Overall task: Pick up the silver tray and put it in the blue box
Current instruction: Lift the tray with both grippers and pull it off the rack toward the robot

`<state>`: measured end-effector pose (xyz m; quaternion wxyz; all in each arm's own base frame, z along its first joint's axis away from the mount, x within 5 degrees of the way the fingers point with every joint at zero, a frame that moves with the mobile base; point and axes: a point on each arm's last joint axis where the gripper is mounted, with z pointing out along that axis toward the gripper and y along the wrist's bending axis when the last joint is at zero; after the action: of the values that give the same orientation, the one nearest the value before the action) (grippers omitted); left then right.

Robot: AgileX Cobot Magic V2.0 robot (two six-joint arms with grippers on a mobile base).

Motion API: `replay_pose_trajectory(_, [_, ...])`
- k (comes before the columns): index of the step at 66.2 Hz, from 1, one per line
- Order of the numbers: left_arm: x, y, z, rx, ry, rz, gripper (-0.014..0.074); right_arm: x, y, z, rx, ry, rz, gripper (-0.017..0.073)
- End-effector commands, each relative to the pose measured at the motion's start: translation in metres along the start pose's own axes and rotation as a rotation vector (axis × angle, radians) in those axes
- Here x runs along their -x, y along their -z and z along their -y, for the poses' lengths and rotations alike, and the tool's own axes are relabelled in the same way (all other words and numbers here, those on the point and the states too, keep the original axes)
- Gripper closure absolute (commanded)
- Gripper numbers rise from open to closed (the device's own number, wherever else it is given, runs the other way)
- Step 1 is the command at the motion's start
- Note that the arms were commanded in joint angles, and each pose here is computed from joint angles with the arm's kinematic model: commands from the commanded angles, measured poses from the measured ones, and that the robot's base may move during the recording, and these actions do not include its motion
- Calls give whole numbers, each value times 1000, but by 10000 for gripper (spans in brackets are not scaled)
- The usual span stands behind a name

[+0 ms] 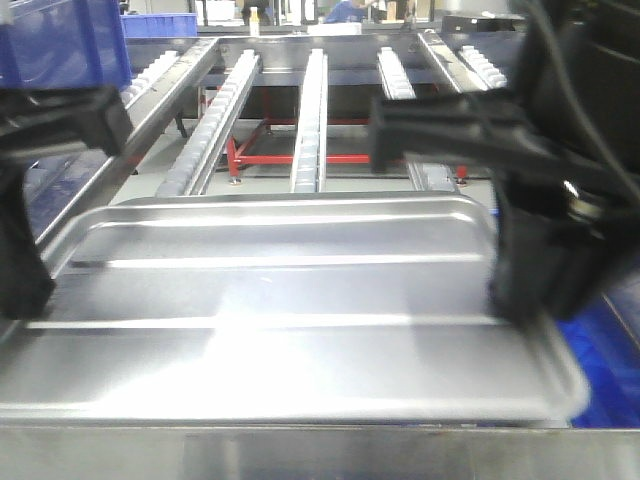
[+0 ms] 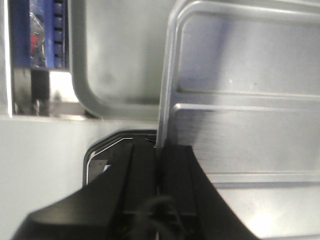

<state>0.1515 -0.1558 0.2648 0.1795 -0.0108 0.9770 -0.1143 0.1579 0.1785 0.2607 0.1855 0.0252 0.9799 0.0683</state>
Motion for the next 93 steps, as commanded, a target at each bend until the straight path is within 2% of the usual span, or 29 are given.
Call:
replay_pose_trajectory(1, [1,15,7,-54,15,53,697,4,18,-3,45,9,80,509])
replay_pose_trajectory(13, [1,14,4,-12,-14,60,697,6,18,-2,26,26,102,509])
replay_pose_trajectory(32, [1,7,3,46,-28,34,697,8,18,-6,77,24,121,509])
replay_pose_trajectory(57, [3,10,8,-1,-8,39,697,7,11,-8,49,28,101,509])
replay_pose_trajectory(63, [4,13,12,-24,-13,49,697,7,9,-8,44,-1,96,509])
replay_pose_trajectory(70, [-2,14,18,-37,-37,38,697,8,14,-5,48,-8,113,508])
replay_pose_trajectory(77, [-6,13,22,-39,-17,36,697,11,18,1,28,-10,128,503])
replay_pose_trajectory(86, [-6,10,23,-28,-4,32,697,12,23,5,24,16,138,503])
replay_pose_trajectory(93, [-2,11,28,-33,-5,39,697,9,20,7,12,58,131,503])
